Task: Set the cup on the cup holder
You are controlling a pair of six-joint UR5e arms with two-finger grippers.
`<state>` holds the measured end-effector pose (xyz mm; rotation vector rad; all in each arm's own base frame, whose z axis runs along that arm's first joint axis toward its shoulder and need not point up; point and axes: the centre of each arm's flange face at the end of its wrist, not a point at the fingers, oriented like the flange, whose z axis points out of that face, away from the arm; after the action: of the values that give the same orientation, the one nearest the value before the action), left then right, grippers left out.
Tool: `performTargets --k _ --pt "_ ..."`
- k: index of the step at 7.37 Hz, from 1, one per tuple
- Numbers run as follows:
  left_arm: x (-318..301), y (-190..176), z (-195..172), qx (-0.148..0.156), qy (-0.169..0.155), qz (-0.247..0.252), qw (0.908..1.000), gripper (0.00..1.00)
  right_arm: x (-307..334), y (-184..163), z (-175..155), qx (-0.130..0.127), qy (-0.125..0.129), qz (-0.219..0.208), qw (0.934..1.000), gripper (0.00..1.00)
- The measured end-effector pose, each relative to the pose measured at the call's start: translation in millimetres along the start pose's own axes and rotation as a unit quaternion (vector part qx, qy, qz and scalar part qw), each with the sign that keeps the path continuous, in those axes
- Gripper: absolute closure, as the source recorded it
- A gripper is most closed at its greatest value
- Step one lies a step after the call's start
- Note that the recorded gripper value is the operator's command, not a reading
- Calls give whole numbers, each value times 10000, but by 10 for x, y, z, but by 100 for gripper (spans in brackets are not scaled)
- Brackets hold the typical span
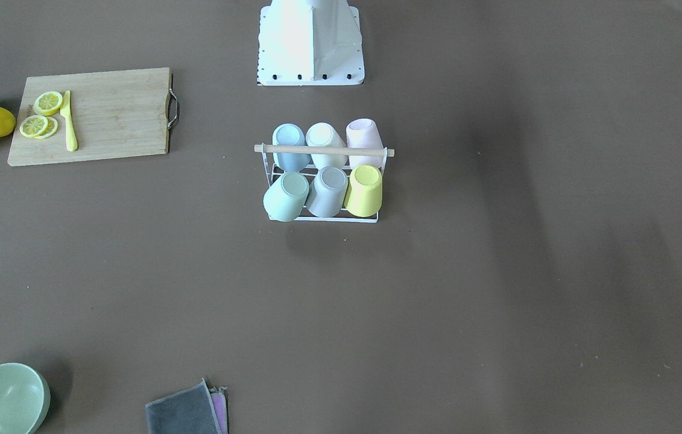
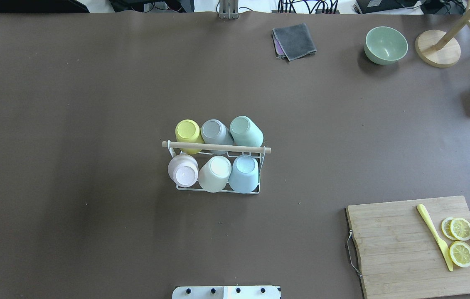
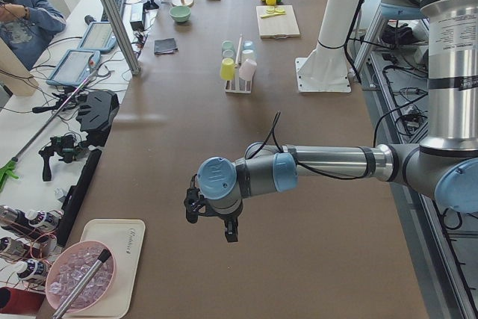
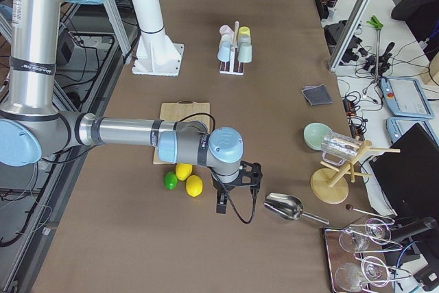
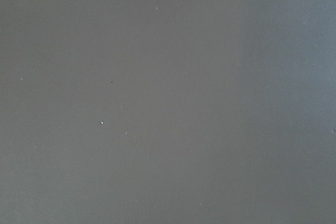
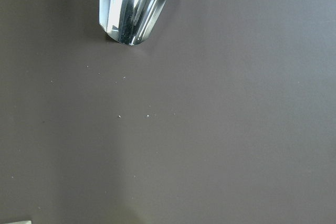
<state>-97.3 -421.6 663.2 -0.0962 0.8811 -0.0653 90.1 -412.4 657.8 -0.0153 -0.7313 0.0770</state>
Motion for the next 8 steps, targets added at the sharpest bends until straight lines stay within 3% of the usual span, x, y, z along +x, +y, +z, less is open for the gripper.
performTargets --k 8 --pt "26 -8 -23 27 -3 36 10000 2 39 1 45 -43 -3 61 10000 0"
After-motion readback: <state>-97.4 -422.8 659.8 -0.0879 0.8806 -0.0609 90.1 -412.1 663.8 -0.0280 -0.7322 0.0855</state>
